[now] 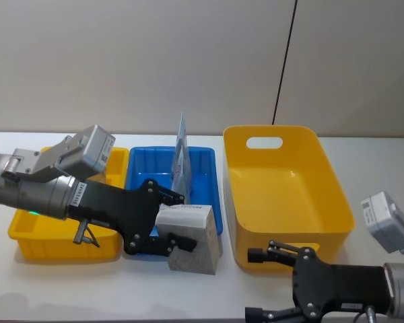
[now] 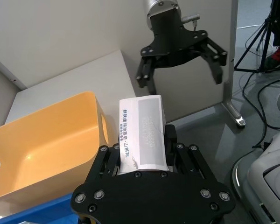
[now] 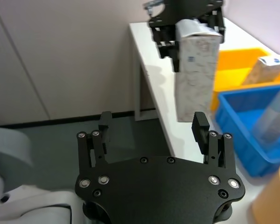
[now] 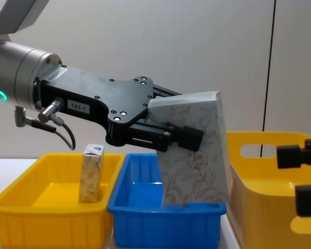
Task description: Bimanual collaborative sorting of washing and personal care products
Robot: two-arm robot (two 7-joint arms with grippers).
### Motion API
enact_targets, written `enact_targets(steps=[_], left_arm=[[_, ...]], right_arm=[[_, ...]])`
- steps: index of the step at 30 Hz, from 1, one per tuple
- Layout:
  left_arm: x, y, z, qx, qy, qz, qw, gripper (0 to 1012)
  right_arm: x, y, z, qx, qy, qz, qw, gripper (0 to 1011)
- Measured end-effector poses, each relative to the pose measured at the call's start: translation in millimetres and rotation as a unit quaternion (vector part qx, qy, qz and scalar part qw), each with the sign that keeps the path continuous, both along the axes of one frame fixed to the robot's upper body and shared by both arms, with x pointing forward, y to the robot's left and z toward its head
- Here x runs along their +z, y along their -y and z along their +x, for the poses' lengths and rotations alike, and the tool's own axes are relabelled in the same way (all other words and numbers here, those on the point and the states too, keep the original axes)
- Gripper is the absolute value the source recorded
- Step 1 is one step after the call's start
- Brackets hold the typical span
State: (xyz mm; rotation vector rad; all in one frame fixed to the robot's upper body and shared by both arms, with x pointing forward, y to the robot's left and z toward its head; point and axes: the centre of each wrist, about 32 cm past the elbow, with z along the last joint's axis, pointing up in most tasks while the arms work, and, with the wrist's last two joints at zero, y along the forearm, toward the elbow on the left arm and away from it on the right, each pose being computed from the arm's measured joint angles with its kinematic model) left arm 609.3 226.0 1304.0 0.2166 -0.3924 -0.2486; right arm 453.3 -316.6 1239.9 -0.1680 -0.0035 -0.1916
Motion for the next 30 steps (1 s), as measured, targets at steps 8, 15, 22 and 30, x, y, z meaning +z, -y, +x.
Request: enact_targets(steps=[8,15,22,30], left_arm=[[0.0,0.0,0.0,0.0,0.0,0.0,1.0,418],[0.0,0.0,0.0,0.0,0.0,0.0,1.0,418],[0.0,0.0,0.0,0.0,0.0,0.0,1.0,418],[0.0,0.0,0.0,0.0,0.0,0.0,1.0,418]], right_arm=[[-3.3,-3.7,4.9,0.025,0.012,0.006,0.9996,1002],[-8.6,-8.7,7.0,0.011,0.032,0.018,0.9993,1002],[-13.8,-14.8,9.4,-0.015,0.052,0.035,0.9979,1002],[-17.1,-22.0,11.8,-0.032,0.065,0.048,0.9962,1002]])
